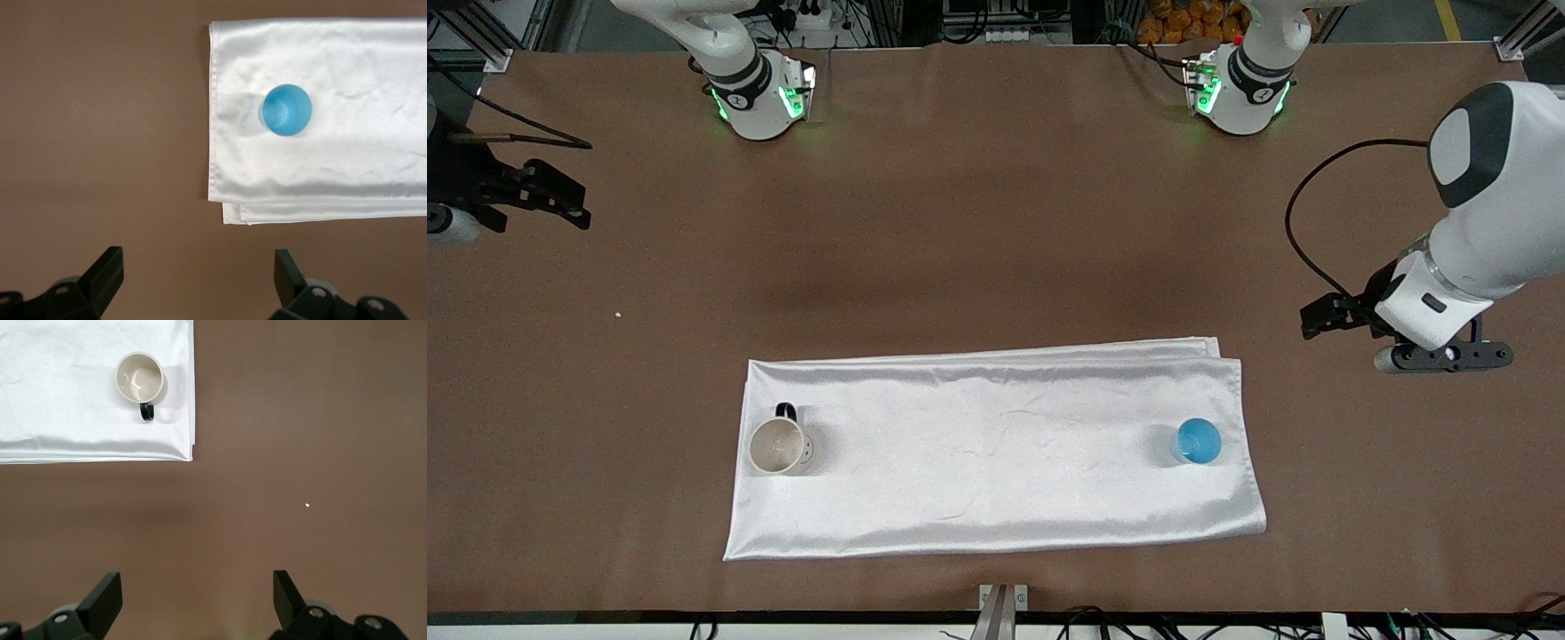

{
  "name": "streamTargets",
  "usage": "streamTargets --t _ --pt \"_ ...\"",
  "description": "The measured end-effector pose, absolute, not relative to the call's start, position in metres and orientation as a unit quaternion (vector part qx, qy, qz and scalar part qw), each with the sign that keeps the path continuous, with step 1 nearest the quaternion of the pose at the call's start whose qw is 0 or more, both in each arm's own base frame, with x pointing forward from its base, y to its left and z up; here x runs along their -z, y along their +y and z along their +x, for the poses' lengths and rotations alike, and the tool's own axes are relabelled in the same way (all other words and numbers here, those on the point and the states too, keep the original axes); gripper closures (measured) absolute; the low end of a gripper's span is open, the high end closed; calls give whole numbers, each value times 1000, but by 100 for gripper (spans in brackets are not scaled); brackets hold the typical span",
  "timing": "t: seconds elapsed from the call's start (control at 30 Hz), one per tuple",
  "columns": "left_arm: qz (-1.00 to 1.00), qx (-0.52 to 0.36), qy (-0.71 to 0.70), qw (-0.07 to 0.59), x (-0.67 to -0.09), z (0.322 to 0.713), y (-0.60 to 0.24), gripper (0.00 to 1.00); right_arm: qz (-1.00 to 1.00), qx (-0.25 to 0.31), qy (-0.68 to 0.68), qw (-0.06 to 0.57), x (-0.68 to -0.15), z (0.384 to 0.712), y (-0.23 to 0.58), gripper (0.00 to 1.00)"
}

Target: Place blue cup into white mug on table

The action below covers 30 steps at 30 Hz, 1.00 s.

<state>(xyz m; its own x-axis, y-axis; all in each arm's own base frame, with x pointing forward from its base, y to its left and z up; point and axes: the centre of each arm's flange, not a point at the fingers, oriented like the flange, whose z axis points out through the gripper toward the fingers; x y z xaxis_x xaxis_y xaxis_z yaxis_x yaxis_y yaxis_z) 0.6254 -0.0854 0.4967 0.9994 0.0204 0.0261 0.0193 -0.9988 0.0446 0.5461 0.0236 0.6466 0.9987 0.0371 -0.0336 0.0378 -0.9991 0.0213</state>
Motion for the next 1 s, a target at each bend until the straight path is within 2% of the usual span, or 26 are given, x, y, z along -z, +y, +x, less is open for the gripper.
streamTargets --t 0.43,0.77,1.0 --pt "999 -20 10 26 -481 635 -87 0 999 28 22 1 -628 557 28 0" --pt "999 -32 7 27 -474 641 -92 0 997 62 31 -20 -540 606 48 0" --pt "999 -37 15 33 -448 652 -104 0 996 74 44 -19 -482 631 69 0"
